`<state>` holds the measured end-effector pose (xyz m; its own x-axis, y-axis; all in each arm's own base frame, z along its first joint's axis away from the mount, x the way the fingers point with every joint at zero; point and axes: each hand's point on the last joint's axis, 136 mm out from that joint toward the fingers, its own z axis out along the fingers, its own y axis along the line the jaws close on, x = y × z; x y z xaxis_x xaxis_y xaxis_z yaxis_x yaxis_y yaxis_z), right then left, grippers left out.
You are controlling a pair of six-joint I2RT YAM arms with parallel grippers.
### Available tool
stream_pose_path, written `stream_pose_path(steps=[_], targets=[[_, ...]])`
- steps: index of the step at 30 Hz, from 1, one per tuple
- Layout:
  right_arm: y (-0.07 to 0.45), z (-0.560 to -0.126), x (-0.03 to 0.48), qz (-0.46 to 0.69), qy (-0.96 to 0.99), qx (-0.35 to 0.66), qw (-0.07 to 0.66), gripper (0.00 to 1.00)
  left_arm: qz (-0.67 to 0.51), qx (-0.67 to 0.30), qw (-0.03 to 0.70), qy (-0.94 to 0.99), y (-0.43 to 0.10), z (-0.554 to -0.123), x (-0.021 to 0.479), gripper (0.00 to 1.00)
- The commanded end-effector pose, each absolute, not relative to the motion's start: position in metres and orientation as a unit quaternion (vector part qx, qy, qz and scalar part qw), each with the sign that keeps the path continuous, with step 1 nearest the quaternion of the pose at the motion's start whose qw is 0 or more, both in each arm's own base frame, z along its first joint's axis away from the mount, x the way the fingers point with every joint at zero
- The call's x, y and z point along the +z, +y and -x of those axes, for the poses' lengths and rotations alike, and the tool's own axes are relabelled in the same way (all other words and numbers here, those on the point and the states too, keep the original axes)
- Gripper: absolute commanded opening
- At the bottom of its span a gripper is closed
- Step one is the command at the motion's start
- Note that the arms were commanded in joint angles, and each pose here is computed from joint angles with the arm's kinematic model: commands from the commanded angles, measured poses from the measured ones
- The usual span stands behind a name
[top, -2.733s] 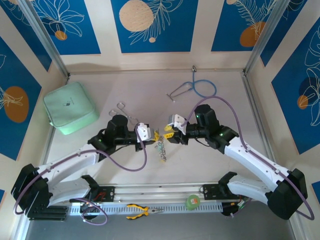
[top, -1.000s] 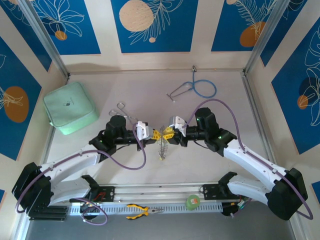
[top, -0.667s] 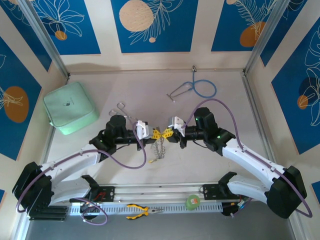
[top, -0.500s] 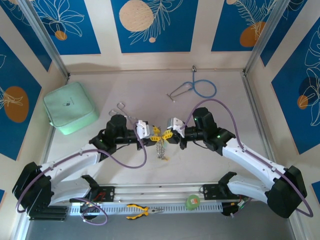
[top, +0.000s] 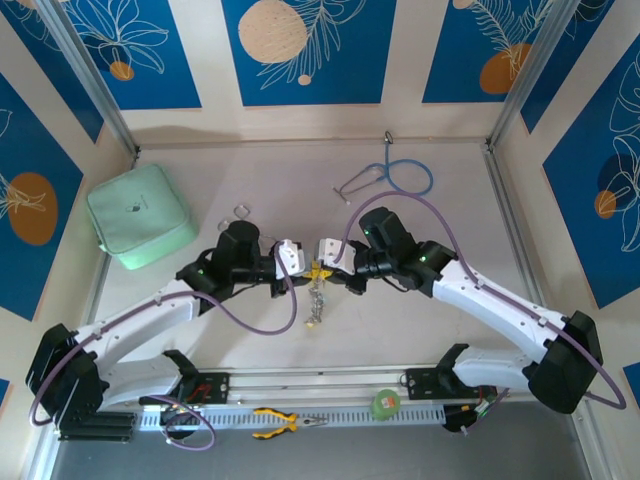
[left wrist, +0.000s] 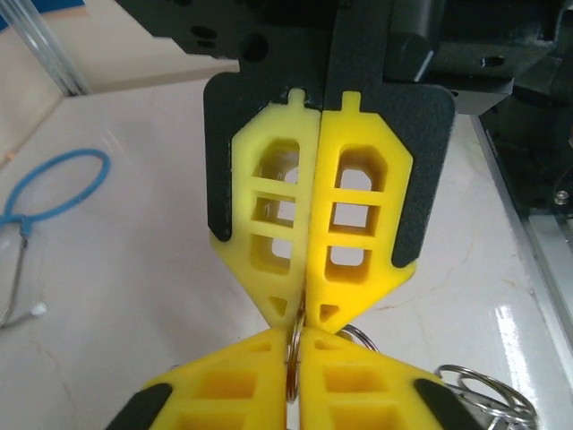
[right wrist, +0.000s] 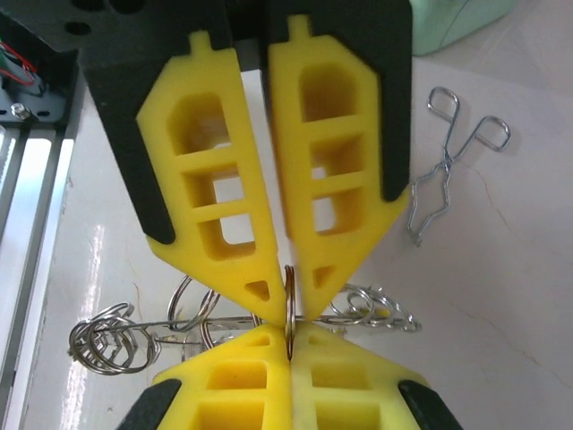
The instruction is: Put the keys on the keyring
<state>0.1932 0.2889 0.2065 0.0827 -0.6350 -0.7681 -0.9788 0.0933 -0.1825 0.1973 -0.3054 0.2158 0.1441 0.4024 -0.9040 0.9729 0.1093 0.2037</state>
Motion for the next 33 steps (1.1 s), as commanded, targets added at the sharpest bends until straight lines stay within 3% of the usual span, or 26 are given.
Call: stream_pose_path(steps=[1, 4, 5, 7, 10, 21, 33], targets=[[0.298, -0.189, 0.228, 0.637, 0.615, 0.246, 0.394, 0.0, -0.603, -0.314, 0.471, 0.562, -0.311, -0.195, 0.231, 0.03], [0.296, -0.191, 0.242, 0.608, 0.618, 0.279, 0.413, 0.0, -0.605, -0.313, 0.475, 0.557, -0.31, -0.194, 0.232, 0.0], [0.294, -0.191, 0.244, 0.597, 0.62, 0.287, 0.419, 0.06, -0.602, -0.314, 0.481, 0.555, -0.31, -0.195, 0.232, 0.0], [0.286, -0.193, 0.242, 0.571, 0.629, 0.307, 0.429, 0.27, -0.587, -0.32, 0.504, 0.546, -0.311, -0.195, 0.239, 0.0], [0.276, -0.192, 0.236, 0.544, 0.637, 0.329, 0.436, 0.36, -0.548, -0.336, 0.548, 0.535, -0.31, -0.198, 0.25, 0.0], [0.25, -0.185, 0.221, 0.518, 0.643, 0.304, 0.476, 0.34, -0.51, -0.365, 0.584, 0.516, -0.305, -0.194, 0.249, 0.0], [0.266, -0.185, 0.237, 0.539, 0.612, 0.323, 0.48, 0.32, -0.526, -0.371, 0.584, 0.495, -0.307, -0.186, 0.252, 0.0]])
